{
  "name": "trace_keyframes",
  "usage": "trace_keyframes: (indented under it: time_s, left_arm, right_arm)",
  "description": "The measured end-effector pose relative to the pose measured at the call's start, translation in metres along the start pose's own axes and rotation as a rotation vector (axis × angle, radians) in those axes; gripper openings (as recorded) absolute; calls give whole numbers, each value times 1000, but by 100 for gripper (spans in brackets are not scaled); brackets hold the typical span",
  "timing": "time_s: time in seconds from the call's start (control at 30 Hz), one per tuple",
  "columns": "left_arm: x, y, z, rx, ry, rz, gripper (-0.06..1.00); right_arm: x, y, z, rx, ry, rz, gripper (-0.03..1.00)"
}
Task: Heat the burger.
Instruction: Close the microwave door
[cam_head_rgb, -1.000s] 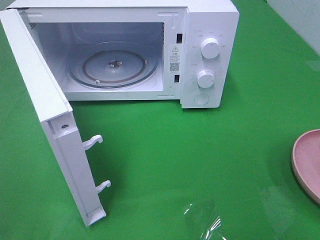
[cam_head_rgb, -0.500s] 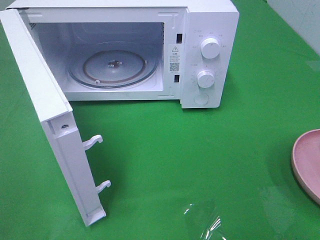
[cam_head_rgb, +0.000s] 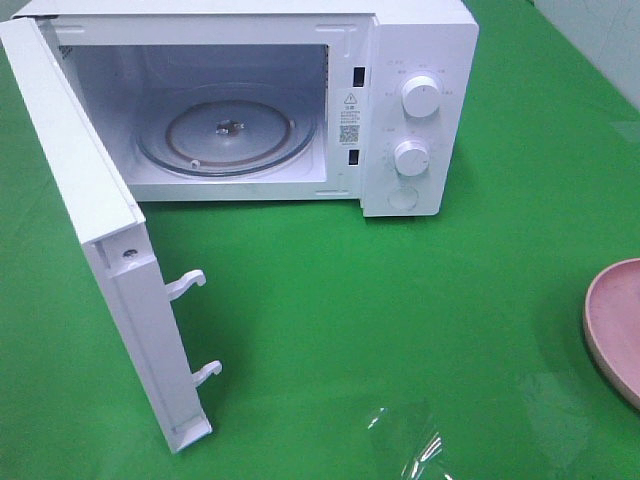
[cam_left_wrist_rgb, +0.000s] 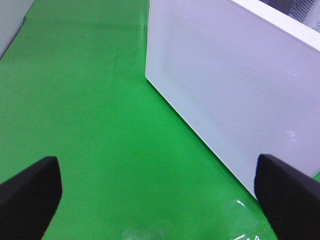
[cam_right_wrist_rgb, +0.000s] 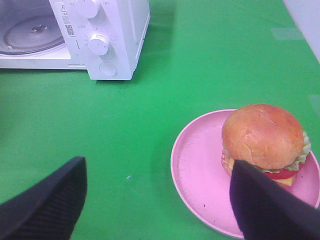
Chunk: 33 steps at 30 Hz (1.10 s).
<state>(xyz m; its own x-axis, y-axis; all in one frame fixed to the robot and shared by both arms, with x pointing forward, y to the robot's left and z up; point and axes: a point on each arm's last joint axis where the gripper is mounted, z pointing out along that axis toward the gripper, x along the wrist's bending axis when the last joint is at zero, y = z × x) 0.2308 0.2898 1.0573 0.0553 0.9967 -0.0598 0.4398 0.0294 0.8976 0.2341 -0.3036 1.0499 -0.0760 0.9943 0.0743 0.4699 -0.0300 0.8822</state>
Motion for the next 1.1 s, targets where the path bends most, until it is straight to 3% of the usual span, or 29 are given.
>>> trace_keyframes:
  time_s: [0.23,0.43,1.1]
  left_arm:
    - [0,0,0,0,0,0,96]
    - [0,0,0,0,0,0,96]
    - [-1,0,0,-1,-9,-5,96]
  right_arm:
    - [0,0,0,0,-2,1,76]
    - [0,0,0,-5,-56,29,76]
    - [0,0,0,-5,-57,30,76]
